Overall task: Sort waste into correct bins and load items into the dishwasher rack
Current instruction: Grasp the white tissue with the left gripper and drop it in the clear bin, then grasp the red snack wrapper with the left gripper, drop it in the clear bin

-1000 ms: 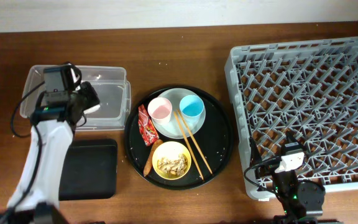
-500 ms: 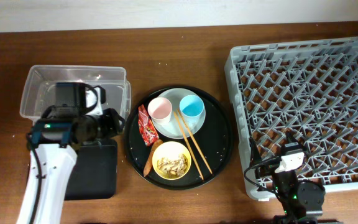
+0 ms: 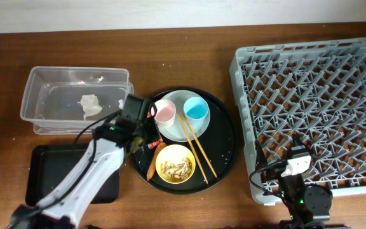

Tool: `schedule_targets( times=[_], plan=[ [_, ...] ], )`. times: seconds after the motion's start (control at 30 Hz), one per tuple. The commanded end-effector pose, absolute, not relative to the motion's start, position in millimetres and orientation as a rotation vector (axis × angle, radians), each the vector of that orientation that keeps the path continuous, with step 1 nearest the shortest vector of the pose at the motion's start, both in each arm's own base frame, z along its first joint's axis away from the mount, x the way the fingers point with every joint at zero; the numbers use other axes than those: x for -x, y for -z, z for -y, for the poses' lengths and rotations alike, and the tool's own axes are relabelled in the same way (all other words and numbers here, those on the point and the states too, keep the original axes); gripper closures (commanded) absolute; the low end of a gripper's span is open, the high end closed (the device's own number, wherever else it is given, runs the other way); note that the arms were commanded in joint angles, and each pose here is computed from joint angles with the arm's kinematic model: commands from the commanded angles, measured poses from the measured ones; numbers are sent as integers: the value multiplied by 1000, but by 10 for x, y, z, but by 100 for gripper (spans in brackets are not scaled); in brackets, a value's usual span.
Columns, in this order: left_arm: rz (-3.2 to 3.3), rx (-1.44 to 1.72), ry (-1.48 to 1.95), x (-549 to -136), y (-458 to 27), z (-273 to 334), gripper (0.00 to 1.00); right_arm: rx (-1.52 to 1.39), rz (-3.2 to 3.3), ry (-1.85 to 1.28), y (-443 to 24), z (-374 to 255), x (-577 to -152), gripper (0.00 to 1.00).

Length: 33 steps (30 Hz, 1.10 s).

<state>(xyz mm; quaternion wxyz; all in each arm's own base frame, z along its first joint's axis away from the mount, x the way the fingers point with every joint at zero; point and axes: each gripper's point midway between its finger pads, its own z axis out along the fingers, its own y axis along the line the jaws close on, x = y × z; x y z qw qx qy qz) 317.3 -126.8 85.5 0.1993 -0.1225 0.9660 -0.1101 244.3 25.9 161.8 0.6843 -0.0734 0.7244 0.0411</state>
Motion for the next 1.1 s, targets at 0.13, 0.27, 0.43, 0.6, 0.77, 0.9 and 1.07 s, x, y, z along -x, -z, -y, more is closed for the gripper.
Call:
schedule_targets(
  times=[0.13,0.27,0.43,0.6,0.77,0.9,1.07],
  plan=[
    [-2776,366,230,-3244,-366,1274,54,151,-1630,-93,-1589,-241,-2445,2],
    [-2798,369,215,-3262,-216,1282,52,151,-1630,-93,-1589,-241,-2445,2],
    [-2826,372,194,-3272,-37,1286,53,151,-1630,-93,-1589,-241,-2445,2],
    [-2835,373,188,-3259,-12,1281,71,151,-1630,-93,-1589,-241,-2445,2],
    [-2855,367,229,-3225,-8,1332,91,151,-1630,-93,-1589,-241,-2445,2],
    [-2821,358,278,-3269,-151,1381,99,151,-1630,-93,-1589,-241,-2445,2],
    [-2598,316,417,-3396,-1037,1431,99,151,-1629,-93,-1590,-241,-2445,2]
  ],
)
